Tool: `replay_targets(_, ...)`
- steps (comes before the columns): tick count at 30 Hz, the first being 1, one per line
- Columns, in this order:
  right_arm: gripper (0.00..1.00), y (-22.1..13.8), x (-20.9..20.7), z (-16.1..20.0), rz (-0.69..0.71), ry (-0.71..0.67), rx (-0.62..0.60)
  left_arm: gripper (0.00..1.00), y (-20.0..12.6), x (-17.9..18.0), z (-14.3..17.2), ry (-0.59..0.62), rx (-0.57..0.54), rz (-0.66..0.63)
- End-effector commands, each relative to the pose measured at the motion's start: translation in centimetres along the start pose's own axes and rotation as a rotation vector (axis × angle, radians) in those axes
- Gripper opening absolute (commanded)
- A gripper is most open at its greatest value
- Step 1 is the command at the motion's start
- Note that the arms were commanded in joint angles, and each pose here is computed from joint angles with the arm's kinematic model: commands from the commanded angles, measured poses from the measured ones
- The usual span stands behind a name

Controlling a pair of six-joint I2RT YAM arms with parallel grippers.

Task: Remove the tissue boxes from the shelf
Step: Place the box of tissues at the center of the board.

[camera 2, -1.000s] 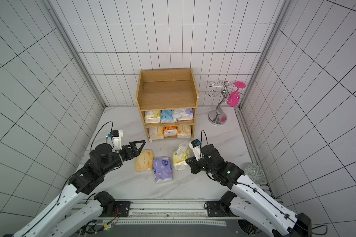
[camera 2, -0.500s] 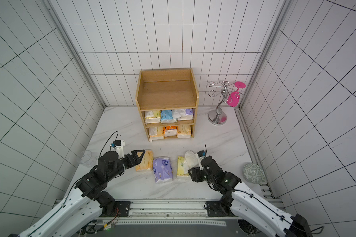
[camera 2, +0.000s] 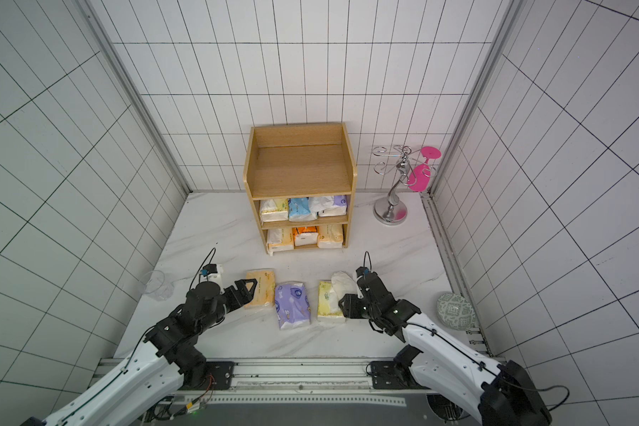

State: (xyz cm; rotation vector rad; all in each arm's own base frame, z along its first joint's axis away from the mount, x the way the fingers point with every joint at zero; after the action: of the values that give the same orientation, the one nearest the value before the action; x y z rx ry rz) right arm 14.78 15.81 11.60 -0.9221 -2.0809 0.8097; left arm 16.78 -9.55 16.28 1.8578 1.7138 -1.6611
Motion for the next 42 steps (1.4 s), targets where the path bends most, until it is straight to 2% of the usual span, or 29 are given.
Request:
replay_targets(1,0.52,0.5,1.7,-2.1,-0.106,-0.007,-0.079,0.98,0.0,0.0,-0.4,0.003,-0.036,-0.001)
replay_targets(8,0.42,2.7,2.5,-2.1,-0.109,-0.038,-0.035,0.98,0.5,0.6,-0.2,0.006,-0.037,-0.016)
replay_targets(15,0.37,4.8,3.8,-1.8,-0.125,-0.085,0.009,0.98,0.6,0.7,-0.2,0.007,-0.032,-0.021)
replay_targets(21,0.37,6.0,5.0,-2.7,-0.144,-0.117,0.018,0.98,0.4,0.8,-0.3,0.006,-0.031,-0.022)
replay_targets(24,0.42,5.9,5.5,-3.3,-0.151,-0.13,0.008,0.98,0.1,0.7,-0.6,0.006,-0.037,-0.024)
replay_targets(28,0.51,4.6,6.1,-4.4,-0.153,-0.158,-0.024,0.98,-0.8,0.3,-1.7,0.011,-0.076,-0.018)
replay_targets(32,0.57,1.7,5.1,-5.5,-0.01,-0.171,-0.052,0.98,-1.3,-1.0,-3.1,0.015,-0.097,0.015)
replay_targets(36,0.6,-1.9,4.0,-6.4,0.063,-0.148,-0.102,0.98,-1.1,-2.8,-4.5,0.047,-0.106,0.033)
replay_targets(42,0.61,-6.8,4.4,-9.8,0.049,-0.094,-0.299,0.98,0.1,-5.5,-6.1,0.069,-0.118,0.085)
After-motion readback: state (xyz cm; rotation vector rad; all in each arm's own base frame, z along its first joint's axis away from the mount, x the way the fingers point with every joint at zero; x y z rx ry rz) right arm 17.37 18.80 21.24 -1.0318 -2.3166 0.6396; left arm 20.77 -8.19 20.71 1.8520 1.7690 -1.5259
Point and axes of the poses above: each gripper's point midway between its finger pads, its own y axis out along the fingers, its own x axis along the line the jaws close on, z = x × y, the point moved 7 cm from there along -y, back along the fingers, and after that the axes turned 15 degrees about -y, right-handed, at the moved point
